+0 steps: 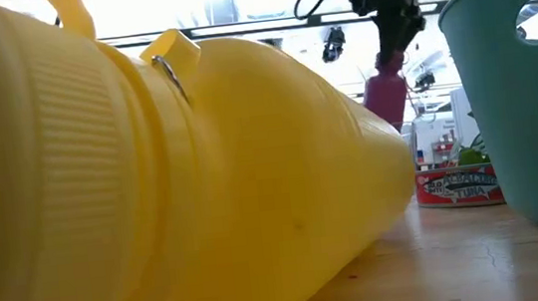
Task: Pick & Place Food Item
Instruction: Put the purple water bottle into the transparent bin
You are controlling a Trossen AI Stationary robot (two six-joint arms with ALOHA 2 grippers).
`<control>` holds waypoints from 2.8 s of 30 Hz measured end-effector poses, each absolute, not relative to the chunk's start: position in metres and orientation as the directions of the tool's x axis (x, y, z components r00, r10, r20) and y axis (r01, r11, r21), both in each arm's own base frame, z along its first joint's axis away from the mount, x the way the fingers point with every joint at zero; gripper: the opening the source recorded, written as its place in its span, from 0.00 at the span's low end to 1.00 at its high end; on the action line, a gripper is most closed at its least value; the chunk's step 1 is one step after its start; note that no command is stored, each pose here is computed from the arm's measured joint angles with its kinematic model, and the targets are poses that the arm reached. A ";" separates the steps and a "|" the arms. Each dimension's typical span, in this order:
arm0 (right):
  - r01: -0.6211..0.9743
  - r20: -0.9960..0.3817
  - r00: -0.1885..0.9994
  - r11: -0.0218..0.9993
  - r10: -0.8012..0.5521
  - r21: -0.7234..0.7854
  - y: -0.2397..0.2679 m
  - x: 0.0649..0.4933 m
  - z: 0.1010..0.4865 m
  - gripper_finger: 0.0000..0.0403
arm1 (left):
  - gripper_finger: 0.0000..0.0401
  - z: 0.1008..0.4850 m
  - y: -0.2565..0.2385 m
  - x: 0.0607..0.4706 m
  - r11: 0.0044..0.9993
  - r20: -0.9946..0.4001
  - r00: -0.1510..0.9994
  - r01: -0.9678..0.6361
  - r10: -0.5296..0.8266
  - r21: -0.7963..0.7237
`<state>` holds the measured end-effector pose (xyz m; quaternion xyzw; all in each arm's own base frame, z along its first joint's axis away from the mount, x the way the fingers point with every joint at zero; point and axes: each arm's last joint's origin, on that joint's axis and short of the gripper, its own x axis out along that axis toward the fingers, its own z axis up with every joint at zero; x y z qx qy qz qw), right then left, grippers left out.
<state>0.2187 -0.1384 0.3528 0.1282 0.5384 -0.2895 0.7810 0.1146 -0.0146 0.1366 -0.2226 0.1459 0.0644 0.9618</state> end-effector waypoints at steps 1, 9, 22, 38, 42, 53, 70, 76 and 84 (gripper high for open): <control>0.585 -0.922 0.244 0.804 -0.301 -0.108 -0.142 0.222 0.354 0.52 | 0.96 0.137 -0.015 0.115 0.893 -0.309 0.949 -0.189 0.059 -0.409; 0.566 -0.972 0.133 0.820 -0.192 -0.084 -0.161 0.245 0.352 0.52 | 0.96 0.137 -0.015 0.115 0.893 -0.309 0.949 -0.189 0.059 -0.409; 0.576 -0.988 0.043 0.812 -0.146 -0.095 -0.183 0.259 0.336 0.52 | 0.96 0.137 -0.015 0.115 0.893 -0.310 0.949 -0.189 0.059 -0.409; 0.586 -0.996 0.025 0.808 -0.087 -0.056 -0.217 0.257 0.313 0.52 | 0.96 0.137 -0.015 0.115 0.893 -0.309 0.949 -0.189 0.059 -0.409; 0.584 -0.997 0.017 0.810 -0.078 -0.054 -0.221 0.258 0.308 0.52 | 0.96 0.137 -0.015 0.115 0.893 -0.310 0.949 -0.189 0.059 -0.409; 0.585 -0.997 0.025 0.810 -0.068 -0.041 -0.226 0.256 0.306 0.54 | 0.96 0.137 -0.015 0.115 0.893 -0.310 0.949 -0.189 0.059 -0.409; 0.604 -0.997 0.035 0.796 -0.068 -0.033 -0.228 0.256 0.306 0.76 | 0.96 0.137 -0.015 0.115 0.893 -0.309 0.949 -0.188 0.058 -0.409; 0.623 -0.996 0.037 0.781 -0.076 -0.036 -0.227 0.255 0.308 0.76 | 0.96 0.137 -0.015 0.115 0.893 -0.309 0.949 -0.188 0.058 -0.409; 0.616 -0.997 0.047 0.787 -0.069 -0.025 -0.226 0.255 0.309 0.77 | 0.96 0.137 -0.015 0.115 0.893 -0.309 0.949 -0.189 0.059 -0.409</control>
